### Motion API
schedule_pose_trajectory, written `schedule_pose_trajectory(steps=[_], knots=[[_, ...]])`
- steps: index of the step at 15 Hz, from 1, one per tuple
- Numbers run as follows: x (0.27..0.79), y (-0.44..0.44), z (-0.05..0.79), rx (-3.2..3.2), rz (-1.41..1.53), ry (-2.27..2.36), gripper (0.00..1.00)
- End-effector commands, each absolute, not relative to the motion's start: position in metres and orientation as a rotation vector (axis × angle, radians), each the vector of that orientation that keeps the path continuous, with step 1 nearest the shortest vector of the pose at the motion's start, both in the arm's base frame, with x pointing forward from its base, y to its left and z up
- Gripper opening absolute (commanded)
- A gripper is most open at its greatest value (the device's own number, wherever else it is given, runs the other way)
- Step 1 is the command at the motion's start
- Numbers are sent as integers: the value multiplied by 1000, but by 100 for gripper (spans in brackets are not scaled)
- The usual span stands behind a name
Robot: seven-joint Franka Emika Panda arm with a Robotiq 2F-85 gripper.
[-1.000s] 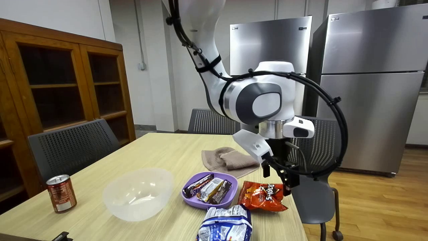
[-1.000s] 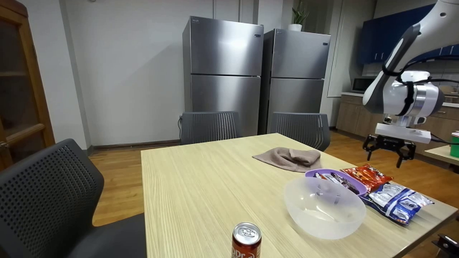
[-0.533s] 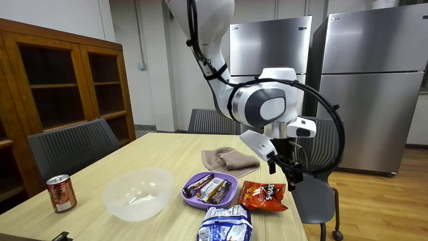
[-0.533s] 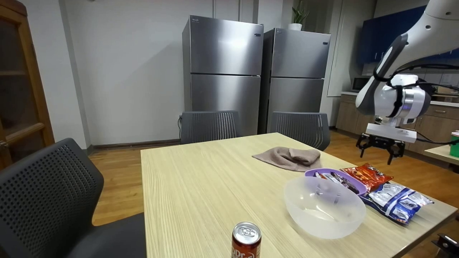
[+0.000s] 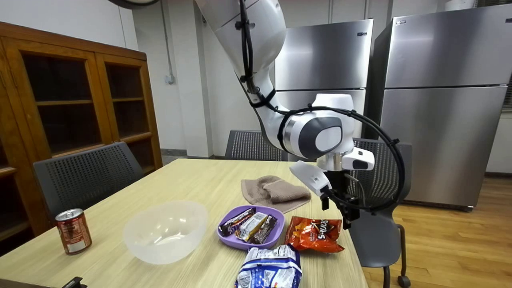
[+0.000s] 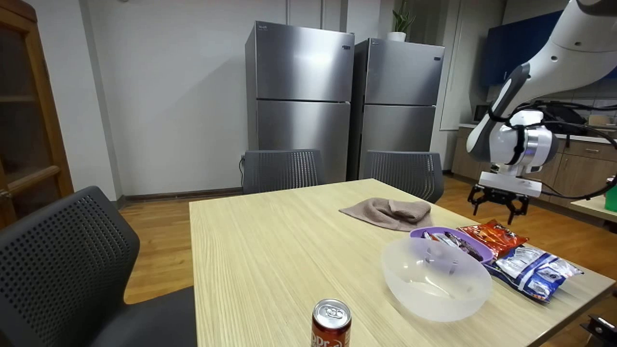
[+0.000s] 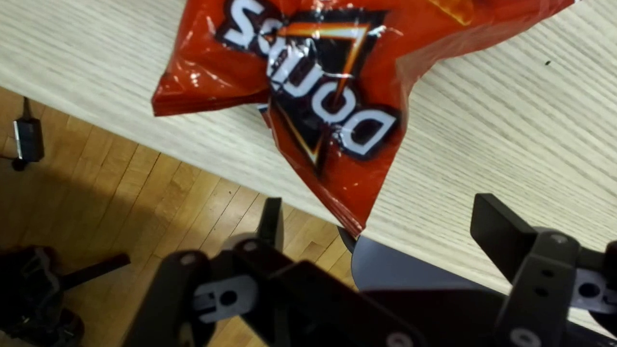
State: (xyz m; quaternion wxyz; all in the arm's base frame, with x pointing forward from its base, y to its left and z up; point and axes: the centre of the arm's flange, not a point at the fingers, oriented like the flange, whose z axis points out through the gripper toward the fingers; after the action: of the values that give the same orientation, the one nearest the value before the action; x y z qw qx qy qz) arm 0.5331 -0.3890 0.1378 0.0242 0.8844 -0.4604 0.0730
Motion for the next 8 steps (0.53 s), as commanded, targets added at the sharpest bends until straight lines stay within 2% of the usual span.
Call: schedule_pose_trajectory(steps=[1,8], knots=[[551,-396,130,2752,195,-1457,100],[544,-391,132,2772,119,-1418,100]])
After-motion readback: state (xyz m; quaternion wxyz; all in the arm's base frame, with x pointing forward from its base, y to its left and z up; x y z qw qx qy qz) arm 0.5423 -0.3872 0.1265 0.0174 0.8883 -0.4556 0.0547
